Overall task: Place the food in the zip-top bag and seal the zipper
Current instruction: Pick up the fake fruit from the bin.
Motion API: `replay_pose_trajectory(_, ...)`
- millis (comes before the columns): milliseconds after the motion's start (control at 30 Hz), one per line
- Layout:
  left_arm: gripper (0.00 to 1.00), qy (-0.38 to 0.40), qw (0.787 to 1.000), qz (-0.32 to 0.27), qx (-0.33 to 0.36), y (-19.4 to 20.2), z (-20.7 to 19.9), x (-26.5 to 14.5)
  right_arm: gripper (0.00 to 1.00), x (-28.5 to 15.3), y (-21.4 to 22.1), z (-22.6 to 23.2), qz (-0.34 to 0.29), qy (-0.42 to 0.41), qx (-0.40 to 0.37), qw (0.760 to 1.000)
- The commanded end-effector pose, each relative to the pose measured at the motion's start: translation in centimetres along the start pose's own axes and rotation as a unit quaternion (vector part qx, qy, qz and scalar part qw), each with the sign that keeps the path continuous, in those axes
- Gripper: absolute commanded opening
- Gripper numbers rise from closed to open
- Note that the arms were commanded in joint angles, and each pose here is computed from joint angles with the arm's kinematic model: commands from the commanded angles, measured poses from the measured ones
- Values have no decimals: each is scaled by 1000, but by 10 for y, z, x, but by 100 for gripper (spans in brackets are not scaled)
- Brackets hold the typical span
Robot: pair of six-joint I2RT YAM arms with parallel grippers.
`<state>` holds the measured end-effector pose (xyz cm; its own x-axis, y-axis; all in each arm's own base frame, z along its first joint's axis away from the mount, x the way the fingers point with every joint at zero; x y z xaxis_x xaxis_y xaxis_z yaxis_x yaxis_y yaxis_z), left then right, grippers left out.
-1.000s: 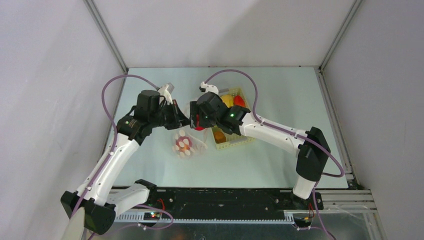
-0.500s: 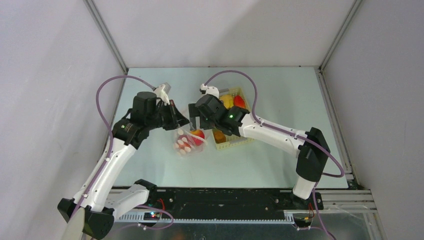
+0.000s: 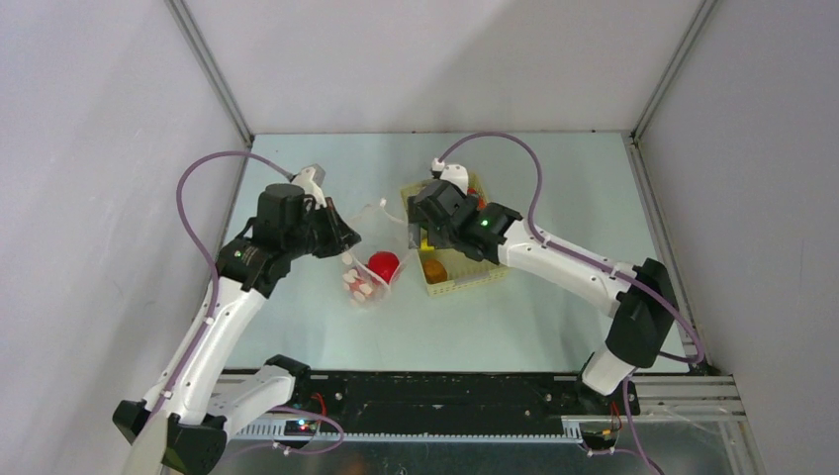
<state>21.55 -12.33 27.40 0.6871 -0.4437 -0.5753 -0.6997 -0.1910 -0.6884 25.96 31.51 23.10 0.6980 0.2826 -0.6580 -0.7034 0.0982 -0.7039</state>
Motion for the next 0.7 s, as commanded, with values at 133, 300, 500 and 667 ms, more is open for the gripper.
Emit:
replay_pose_trajectory(133,0,6,999,-35,12,-17,-4,-12,99,-22,-11,16,-23,-82,-30,996)
replay_pose_trajectory(300,0,16,999,-26,13,-15,-6,-8,100,-35,-22,30,-41,-135,-31,989)
replay_pose_trajectory(500,0,28,999,-20,12,-14,-8,-6,100,-51,-38,30,-47,-214,-6,976)
replay_pose_trajectory(667,0,30,999,-19,11,-13,-9,-5,100,-55,-47,8,-42,-253,42,966)
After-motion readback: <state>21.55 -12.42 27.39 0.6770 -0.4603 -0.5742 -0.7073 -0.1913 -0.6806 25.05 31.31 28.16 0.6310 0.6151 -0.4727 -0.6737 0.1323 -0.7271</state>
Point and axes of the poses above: each gripper's point midway between its finger pads, its own x axis out along the fingers, its own z axis along the line the jaws close on, y = z × x, the point moved 5 cm from there along -x, back along the fingers, and after that the axes turned 5 degrees about x, right-handed, at the moved point
